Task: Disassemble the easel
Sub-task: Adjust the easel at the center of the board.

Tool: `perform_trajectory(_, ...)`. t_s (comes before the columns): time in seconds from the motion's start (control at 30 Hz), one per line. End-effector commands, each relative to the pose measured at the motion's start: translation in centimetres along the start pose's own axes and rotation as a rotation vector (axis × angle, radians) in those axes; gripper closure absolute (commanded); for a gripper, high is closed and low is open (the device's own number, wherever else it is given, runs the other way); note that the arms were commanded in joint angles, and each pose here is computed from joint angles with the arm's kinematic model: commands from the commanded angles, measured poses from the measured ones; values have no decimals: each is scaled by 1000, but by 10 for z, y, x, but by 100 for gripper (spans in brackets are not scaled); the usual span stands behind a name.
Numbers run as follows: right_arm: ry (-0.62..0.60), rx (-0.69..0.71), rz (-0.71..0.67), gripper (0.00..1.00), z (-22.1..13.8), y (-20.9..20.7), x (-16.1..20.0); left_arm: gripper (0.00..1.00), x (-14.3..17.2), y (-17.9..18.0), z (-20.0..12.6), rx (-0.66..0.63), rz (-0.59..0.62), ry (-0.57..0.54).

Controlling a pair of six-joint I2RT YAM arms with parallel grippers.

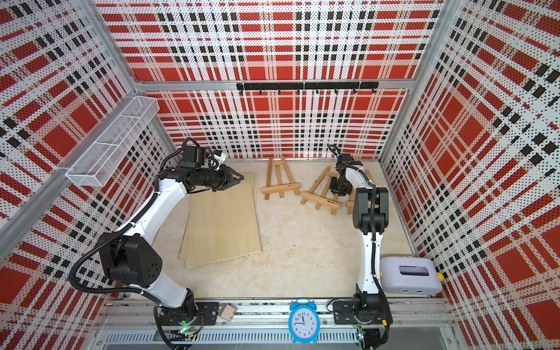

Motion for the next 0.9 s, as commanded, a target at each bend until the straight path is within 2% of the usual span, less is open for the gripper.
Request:
perform_trajectory(0.0,-32,16,-53,79,-11,-7,-19,65,-9,-4,-6,8,15,-38)
perform_trajectory(0.23,-102,-17,-127,76,-11,-4,-46,65,-13,-5,-6,5,-1,-47)
perform_trajectory(0.4,-185,-4,-253,75,-13,0,-57,65,-13,-6,-7,1,-17,-52)
perform_trajectory(0.67,-219,0,-473,72,-16,4,-65,65,-9,-6,-11,-30,-37,-55)
perform_trajectory(0.87,-194,-54,-488,71,-3,8,-68,65,-7,-5,-11,-37,-51,-52)
Point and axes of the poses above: each gripper's point midway between its finger pads, its own z axis out along the fingers, its own y axis along the line the jaws close on, x = y × z, the point moved 10 cm from there along -z, back along the fingers, and after that the axes turned 4 degrees about z, right-handed, at the moved point
